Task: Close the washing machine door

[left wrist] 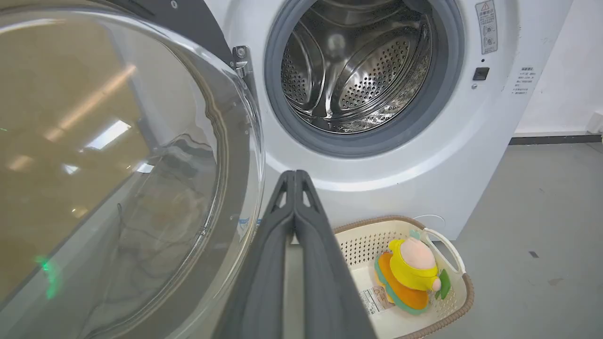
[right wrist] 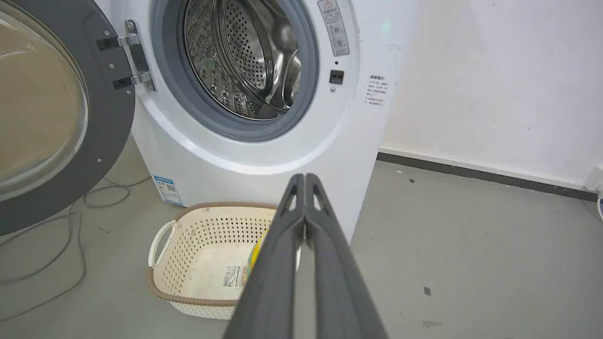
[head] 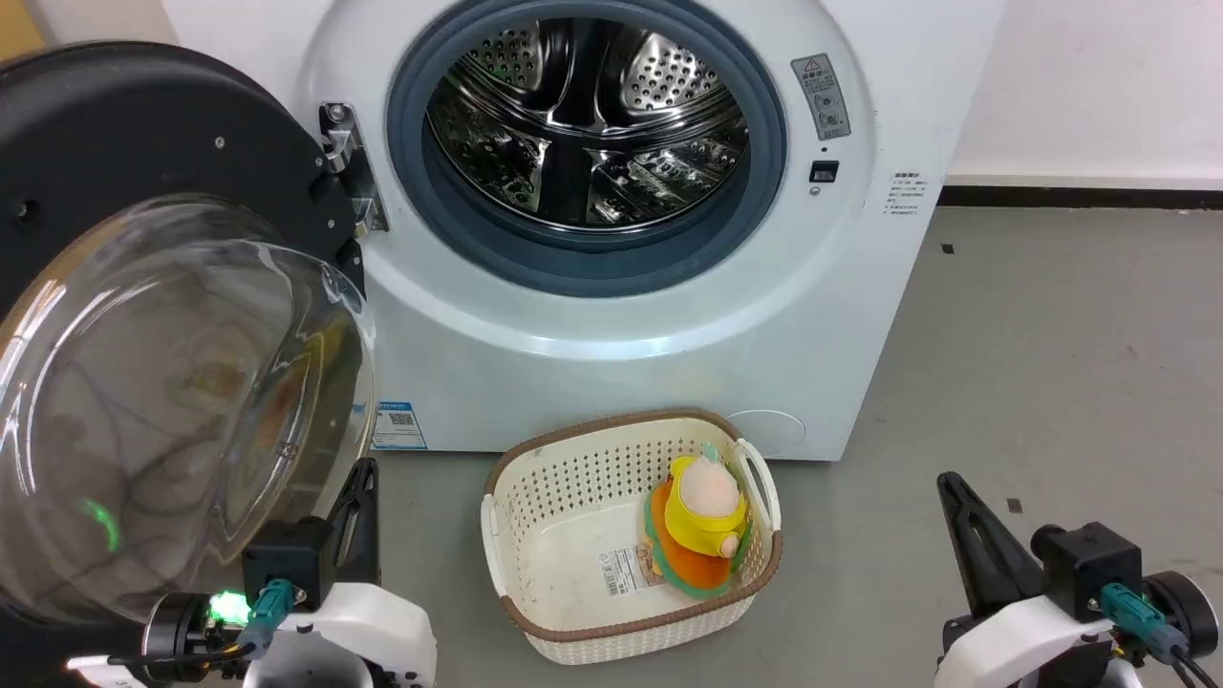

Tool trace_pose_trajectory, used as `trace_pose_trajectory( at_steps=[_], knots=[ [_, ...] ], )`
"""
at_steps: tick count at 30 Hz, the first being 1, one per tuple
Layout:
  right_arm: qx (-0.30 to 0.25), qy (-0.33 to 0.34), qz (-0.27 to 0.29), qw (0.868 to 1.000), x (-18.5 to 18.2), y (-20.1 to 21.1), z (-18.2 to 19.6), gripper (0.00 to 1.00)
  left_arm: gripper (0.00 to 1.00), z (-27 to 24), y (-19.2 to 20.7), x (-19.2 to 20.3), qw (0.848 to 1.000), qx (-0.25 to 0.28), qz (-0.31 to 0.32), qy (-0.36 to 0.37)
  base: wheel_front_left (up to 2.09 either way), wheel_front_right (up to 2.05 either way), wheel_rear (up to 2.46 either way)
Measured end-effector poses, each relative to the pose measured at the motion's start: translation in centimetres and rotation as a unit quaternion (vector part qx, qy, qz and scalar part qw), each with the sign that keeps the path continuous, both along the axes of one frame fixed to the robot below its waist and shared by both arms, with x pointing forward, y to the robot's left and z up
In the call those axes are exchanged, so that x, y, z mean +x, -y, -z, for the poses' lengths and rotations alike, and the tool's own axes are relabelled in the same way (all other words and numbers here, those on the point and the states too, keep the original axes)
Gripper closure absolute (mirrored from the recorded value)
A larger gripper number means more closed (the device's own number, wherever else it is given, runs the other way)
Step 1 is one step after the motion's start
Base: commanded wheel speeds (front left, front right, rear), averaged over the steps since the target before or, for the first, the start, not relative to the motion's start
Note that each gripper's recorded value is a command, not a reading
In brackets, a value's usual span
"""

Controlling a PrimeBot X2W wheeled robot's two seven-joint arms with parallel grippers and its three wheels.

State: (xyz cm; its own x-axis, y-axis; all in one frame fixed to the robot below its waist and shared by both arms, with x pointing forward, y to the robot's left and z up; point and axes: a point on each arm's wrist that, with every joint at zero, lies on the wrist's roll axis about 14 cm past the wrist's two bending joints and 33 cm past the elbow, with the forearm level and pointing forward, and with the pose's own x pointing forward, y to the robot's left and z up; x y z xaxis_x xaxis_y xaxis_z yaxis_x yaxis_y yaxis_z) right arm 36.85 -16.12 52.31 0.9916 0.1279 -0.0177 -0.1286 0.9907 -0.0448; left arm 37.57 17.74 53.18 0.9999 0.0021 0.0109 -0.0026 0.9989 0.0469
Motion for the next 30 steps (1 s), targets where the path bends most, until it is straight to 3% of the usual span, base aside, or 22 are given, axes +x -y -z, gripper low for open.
trace_pose_trajectory(
  at_steps=[30],
  knots=[
    [0.0,0.0,0.0,1.0,0.0,-0.01,0.0,1.0,1.0,0.0,-0.01,0.0,1.0,0.0,0.0,0.0,0.0,0.0,0.0]
  ],
)
